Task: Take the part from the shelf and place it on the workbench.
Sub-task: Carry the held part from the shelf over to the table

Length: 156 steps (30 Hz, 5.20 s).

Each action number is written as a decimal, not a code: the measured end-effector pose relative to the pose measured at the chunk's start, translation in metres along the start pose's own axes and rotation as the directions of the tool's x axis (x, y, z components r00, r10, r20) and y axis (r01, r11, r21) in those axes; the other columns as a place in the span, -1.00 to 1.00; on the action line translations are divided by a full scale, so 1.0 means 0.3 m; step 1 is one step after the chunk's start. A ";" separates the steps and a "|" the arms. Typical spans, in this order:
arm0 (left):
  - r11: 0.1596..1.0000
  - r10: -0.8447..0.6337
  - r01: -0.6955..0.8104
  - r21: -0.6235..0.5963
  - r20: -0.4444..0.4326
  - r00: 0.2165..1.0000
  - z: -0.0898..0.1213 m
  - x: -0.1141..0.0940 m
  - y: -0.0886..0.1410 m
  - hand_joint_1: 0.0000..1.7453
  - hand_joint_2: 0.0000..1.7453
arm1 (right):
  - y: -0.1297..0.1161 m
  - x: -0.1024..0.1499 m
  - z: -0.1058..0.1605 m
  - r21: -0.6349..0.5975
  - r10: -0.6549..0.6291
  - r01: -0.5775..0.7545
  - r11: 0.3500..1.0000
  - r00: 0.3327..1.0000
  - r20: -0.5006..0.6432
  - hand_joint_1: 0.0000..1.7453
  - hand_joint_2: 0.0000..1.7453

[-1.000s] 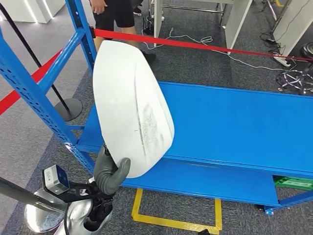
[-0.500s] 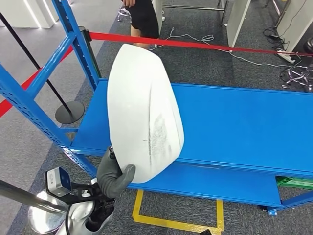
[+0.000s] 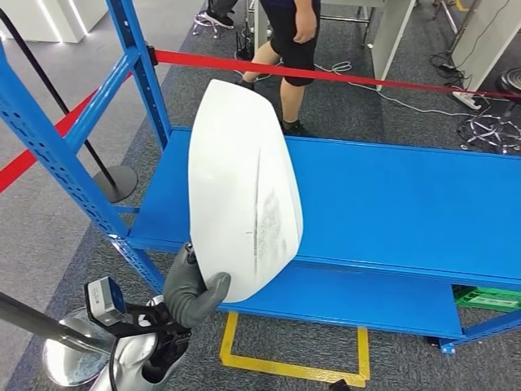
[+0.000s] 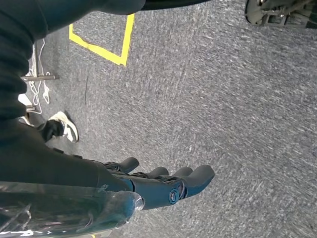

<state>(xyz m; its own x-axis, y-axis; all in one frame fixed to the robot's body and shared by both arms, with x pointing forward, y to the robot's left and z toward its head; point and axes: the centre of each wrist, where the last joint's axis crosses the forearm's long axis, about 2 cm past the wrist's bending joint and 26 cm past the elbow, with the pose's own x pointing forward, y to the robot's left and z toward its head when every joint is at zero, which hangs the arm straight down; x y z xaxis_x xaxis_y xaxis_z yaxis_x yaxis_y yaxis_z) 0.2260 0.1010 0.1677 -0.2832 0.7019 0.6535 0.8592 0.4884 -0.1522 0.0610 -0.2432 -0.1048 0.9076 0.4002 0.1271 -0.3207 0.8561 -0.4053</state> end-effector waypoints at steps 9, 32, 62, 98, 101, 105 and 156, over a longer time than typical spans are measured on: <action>1.000 0.009 -0.009 -0.007 -0.012 1.000 0.004 -0.010 -0.009 0.88 1.00 | -0.003 0.007 -0.001 -0.002 0.008 -0.008 1.000 1.000 0.007 -1.00 1.00; 1.000 0.022 -0.023 -0.017 -0.021 1.000 0.015 -0.012 -0.011 0.88 1.00 | 0.004 -0.003 0.002 0.009 0.024 -0.024 1.000 1.000 0.016 -1.00 1.00; 1.000 0.012 -0.012 -0.023 -0.004 1.000 0.041 -0.009 0.002 0.88 1.00 | 0.003 0.016 0.000 0.073 -0.010 0.007 0.997 0.999 0.032 -1.00 1.00; 1.000 -0.009 0.009 -0.010 0.012 1.000 0.050 -0.006 0.020 0.88 1.00 | -0.001 0.023 0.000 0.026 0.103 -0.111 0.993 0.972 0.211 -1.00 1.00; 1.000 -0.005 0.005 -0.004 0.022 1.000 0.052 -0.005 0.019 0.88 1.00 | -0.001 0.028 0.000 0.026 0.099 -0.107 0.994 0.974 0.201 -1.00 1.00; 1.000 0.020 -0.021 0.011 0.039 0.999 0.048 -0.002 0.016 0.88 1.00 | 0.000 0.033 0.000 0.046 0.072 -0.081 0.996 0.984 0.166 -1.00 1.00; 0.972 -0.140 0.131 0.193 0.034 0.990 0.044 -0.004 0.026 0.88 1.00 | 0.000 0.005 -0.002 0.077 -0.082 0.077 0.994 0.995 0.062 -1.00 1.00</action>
<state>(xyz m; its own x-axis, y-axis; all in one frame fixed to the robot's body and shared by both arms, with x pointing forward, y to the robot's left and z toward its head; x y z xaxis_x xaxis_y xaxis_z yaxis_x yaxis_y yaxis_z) 0.2276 0.1109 0.1561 -0.4149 0.6438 0.6429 0.7162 0.6669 -0.2056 0.0626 -0.2427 -0.1052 0.9123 0.3482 0.2155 -0.2698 0.9071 -0.3231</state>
